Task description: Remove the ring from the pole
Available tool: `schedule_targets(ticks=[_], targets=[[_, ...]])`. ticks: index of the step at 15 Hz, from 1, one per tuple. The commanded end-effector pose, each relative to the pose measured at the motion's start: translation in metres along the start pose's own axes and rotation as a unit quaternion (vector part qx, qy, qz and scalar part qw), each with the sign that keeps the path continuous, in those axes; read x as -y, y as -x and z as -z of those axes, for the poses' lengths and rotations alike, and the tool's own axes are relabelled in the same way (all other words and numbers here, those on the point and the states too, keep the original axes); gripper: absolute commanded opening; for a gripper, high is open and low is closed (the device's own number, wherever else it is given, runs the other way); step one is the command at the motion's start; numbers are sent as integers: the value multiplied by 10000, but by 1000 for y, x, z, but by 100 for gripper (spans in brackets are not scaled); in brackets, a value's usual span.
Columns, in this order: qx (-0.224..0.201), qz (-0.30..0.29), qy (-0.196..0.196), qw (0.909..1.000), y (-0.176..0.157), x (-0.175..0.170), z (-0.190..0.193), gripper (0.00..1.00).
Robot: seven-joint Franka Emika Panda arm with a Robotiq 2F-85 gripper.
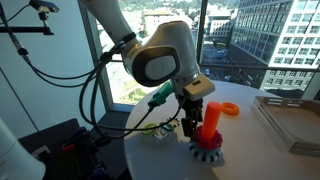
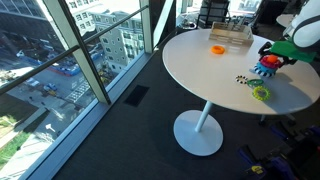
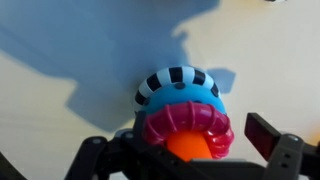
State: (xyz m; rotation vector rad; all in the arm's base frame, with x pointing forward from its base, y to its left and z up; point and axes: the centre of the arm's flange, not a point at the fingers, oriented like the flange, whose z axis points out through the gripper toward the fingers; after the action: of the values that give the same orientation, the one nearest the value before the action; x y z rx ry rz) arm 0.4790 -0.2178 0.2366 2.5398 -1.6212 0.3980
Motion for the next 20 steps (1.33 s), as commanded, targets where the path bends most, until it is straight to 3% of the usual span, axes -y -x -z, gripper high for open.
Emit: schedule_targets(ticks=[1, 13, 14, 15, 20], targets=[[-95, -98, 59, 9999, -5, 8, -5, 100], [-142, -108, 142, 9997, -8, 7, -12, 100], [-144, -110, 146, 9997, -8, 7, -12, 97], [-141, -114, 149, 9997, -8, 6, -12, 75], [-126, -136, 123, 9998, -10, 7, -10, 65]])
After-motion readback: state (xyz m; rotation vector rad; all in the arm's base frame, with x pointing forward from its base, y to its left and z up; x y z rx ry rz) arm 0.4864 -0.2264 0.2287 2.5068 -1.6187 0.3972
